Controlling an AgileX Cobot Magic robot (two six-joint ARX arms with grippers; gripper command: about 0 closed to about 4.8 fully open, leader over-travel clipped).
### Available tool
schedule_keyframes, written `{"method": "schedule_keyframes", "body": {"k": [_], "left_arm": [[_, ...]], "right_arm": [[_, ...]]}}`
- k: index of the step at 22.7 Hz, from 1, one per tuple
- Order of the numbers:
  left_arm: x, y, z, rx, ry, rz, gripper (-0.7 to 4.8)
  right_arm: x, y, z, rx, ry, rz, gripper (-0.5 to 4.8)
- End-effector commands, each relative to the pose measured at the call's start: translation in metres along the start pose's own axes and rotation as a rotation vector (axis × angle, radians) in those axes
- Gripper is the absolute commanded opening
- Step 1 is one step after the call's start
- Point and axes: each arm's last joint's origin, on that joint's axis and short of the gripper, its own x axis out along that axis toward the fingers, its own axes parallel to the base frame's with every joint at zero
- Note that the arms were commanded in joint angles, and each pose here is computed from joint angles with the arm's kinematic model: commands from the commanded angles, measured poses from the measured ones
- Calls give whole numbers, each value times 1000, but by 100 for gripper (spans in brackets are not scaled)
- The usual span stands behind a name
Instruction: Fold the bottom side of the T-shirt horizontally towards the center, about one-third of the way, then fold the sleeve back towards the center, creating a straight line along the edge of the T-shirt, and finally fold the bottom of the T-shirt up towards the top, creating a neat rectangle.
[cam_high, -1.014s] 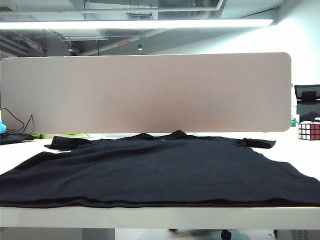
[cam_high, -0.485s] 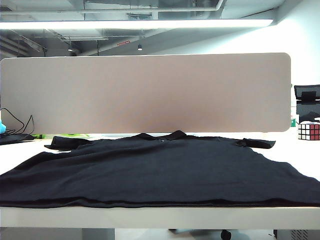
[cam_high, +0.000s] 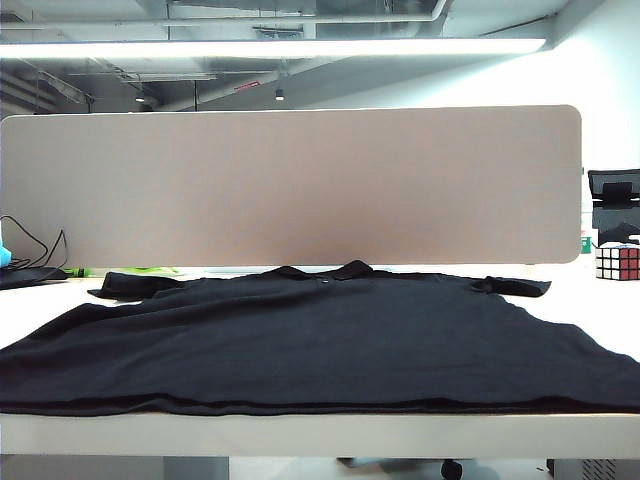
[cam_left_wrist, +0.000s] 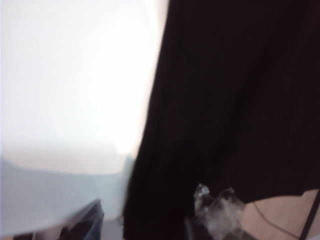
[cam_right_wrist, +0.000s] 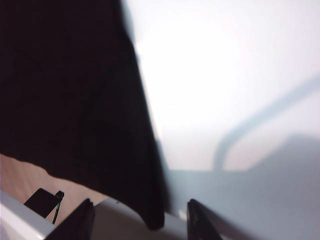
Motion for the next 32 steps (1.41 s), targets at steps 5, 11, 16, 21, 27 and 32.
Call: {"method": "schedule_keyframes", "body": {"k": [5,11,16,21,27,32], "left_arm": [[1,2,0,21,1,40,212],[1,1,2,33,-20,35,211],[6,-6,3,80,-12,35,211],[18,-9,4,102,37,29,212],[29,-5,5,87,85,31,212],[29,-6,6,91,81,23,211]], "right_arm": [[0,1,10,-9,-86,-9,257],[1,0,13,-13,-101,-8,256],[6,-2,14,-8,-87,-10,256],[12,3,13,-31,-54,-7,256],[23,18,9,-84,-1,-42,256],[29,25,6,-114,27,-50,256]]}}
